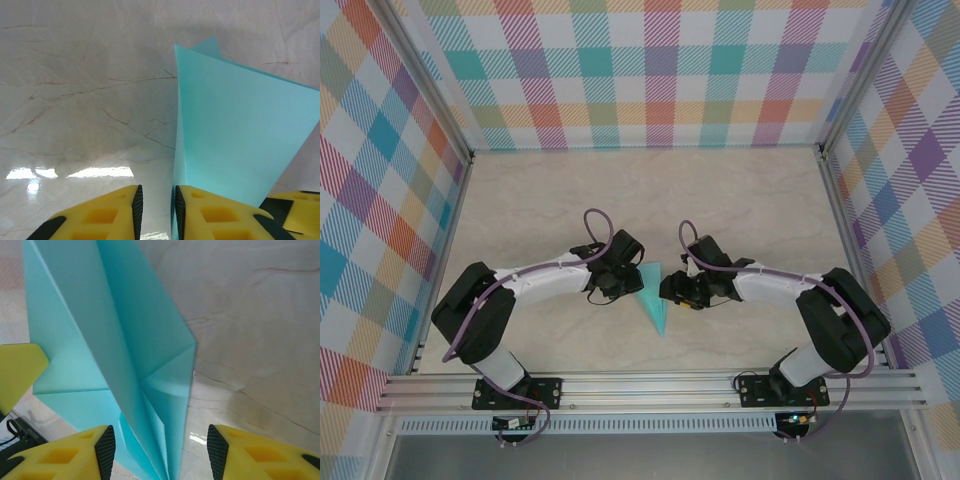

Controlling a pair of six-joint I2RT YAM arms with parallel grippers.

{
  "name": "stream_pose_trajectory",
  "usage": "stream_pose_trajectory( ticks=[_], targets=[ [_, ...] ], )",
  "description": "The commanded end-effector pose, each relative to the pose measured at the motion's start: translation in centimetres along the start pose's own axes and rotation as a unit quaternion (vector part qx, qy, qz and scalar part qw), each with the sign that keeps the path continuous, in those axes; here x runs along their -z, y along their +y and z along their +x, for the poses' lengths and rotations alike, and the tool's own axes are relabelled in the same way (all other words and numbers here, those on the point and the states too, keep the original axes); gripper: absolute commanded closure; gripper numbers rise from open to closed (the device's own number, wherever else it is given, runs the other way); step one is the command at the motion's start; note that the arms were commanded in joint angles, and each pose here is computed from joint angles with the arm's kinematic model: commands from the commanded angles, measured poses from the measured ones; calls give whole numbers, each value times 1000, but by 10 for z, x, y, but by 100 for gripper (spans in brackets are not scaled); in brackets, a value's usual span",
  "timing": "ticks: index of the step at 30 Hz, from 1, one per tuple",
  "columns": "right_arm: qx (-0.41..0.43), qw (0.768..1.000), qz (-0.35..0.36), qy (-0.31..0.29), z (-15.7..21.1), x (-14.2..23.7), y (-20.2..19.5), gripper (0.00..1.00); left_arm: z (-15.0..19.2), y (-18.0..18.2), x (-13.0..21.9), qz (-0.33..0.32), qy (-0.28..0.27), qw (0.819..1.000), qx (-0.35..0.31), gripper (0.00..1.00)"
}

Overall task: Fold a paper plane with a square sheet of paper (pick it up from the middle)
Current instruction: Turn over a paper plane at the center of the table, then move the paper plane to the center of the table.

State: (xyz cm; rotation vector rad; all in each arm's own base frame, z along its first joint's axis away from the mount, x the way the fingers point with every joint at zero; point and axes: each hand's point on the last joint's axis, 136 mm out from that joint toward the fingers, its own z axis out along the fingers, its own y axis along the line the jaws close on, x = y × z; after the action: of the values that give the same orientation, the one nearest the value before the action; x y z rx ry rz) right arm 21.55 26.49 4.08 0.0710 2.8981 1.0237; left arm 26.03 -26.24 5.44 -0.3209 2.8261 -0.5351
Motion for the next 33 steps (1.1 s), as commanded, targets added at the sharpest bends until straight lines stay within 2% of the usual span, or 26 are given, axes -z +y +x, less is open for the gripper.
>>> stream_pose_trajectory(
  ticks=[1, 12, 15, 19, 23, 28, 33],
  targets=[
    [28, 999, -21, 14, -1, -7, 19, 48, -4, 6, 8, -6, -14, 1000, -8, 74],
    [49, 998, -19, 35, 8, -21, 25, 51, -1, 10, 5, -9, -11, 1000, -12, 76],
    [64, 997, -9, 38, 13, -22, 26, 60, -1, 10, 4, -8, -11, 1000, -9, 76],
    [71, 996, 32, 42, 17, -27, 17, 61, -1, 9, 3, -5, -12, 1000, -7, 77],
    [79, 995, 48, 47, 19, -32, 16, 68, 0, 11, 3, -7, -13, 1000, -3, 77],
    [91, 989, 107, 51, 20, -37, 6, 76, -1, 13, 6, -5, -20, 1000, 2, 77],
    [108, 984, 131, 48, 19, -35, 11, 88, -3, 14, 13, -2, -30, 1000, 4, 76]
  ],
)
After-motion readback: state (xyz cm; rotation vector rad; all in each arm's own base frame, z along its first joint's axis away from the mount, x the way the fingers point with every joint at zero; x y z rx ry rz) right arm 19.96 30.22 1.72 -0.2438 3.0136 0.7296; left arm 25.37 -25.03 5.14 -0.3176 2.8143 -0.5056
